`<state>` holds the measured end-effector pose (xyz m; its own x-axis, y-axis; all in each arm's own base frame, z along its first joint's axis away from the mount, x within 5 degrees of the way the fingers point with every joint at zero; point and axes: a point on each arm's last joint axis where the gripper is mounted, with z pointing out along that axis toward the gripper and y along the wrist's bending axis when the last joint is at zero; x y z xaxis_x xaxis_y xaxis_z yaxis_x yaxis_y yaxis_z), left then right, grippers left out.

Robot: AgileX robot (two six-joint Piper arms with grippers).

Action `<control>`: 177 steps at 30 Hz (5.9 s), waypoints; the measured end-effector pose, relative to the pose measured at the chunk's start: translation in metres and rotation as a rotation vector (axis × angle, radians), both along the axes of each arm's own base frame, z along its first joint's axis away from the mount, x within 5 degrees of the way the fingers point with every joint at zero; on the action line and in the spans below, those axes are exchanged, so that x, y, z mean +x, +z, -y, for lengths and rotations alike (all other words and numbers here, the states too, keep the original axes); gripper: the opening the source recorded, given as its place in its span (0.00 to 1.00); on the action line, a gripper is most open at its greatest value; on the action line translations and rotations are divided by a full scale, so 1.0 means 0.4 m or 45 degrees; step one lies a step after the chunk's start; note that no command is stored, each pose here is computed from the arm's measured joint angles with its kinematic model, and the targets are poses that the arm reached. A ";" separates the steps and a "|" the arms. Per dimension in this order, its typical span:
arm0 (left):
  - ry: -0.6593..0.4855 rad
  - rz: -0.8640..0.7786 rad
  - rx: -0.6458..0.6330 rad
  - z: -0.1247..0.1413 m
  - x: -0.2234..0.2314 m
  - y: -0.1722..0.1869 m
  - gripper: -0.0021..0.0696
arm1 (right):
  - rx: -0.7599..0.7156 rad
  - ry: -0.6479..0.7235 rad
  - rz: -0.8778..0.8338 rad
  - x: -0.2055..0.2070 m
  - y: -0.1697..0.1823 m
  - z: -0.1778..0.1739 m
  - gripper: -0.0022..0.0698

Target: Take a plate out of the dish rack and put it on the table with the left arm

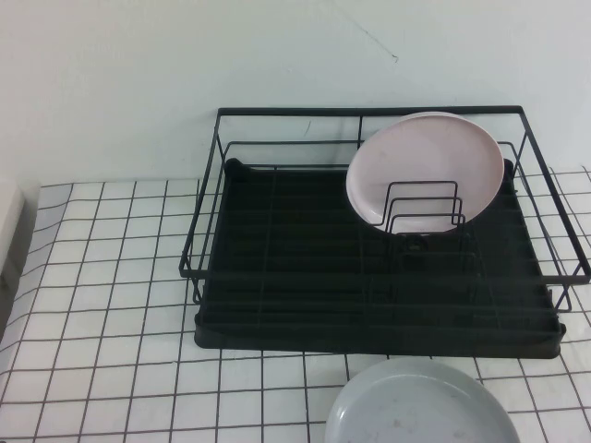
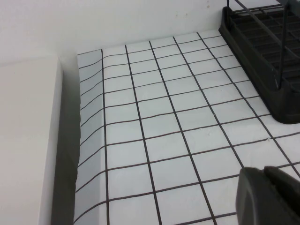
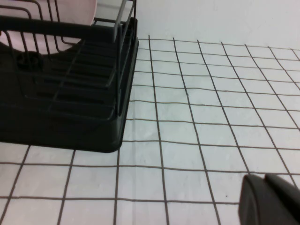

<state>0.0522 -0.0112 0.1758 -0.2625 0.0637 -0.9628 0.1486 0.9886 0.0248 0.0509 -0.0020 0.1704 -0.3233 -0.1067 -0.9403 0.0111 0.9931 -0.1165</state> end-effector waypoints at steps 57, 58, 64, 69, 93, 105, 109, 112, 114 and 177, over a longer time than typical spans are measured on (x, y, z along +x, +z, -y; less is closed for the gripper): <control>0.085 0.159 -1.026 0.011 0.007 0.058 0.02 | 0.000 0.000 0.000 0.000 0.000 0.000 0.03; 0.082 0.162 -1.014 0.011 0.007 0.058 0.02 | 0.000 0.000 0.000 0.000 0.000 0.000 0.03; -0.056 0.049 -0.916 0.038 0.008 0.094 0.02 | 0.000 0.000 0.000 0.000 0.000 0.000 0.03; -0.228 -0.061 -0.719 0.068 0.043 0.217 0.02 | 0.000 0.000 0.000 0.000 0.000 0.000 0.03; -1.154 -0.336 0.025 0.371 0.646 0.448 0.02 | 0.000 0.000 0.000 0.000 0.000 0.000 0.03; -1.407 -0.201 0.167 0.546 0.854 0.360 0.25 | 0.000 0.000 0.000 0.000 0.000 0.000 0.03; -1.426 -0.149 0.195 0.574 0.887 0.347 0.53 | 0.000 0.000 0.000 0.000 0.000 0.000 0.03; -1.418 -0.136 0.199 0.588 0.910 0.331 0.59 | 0.000 0.000 0.000 0.000 0.000 0.000 0.03; -1.417 -0.125 0.211 0.596 0.920 0.321 0.59 | 0.000 0.000 0.000 0.000 0.000 0.000 0.03; -1.342 -0.047 0.084 0.638 1.000 0.178 0.56 | 0.000 0.000 0.000 0.000 0.000 0.000 0.03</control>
<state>0.4521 -0.2664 0.2470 -0.0731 0.3283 -0.9417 0.9330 0.3562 0.0518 0.0509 -0.0020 0.1704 -0.3233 -0.1067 -0.9403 0.0111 0.9931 -0.1165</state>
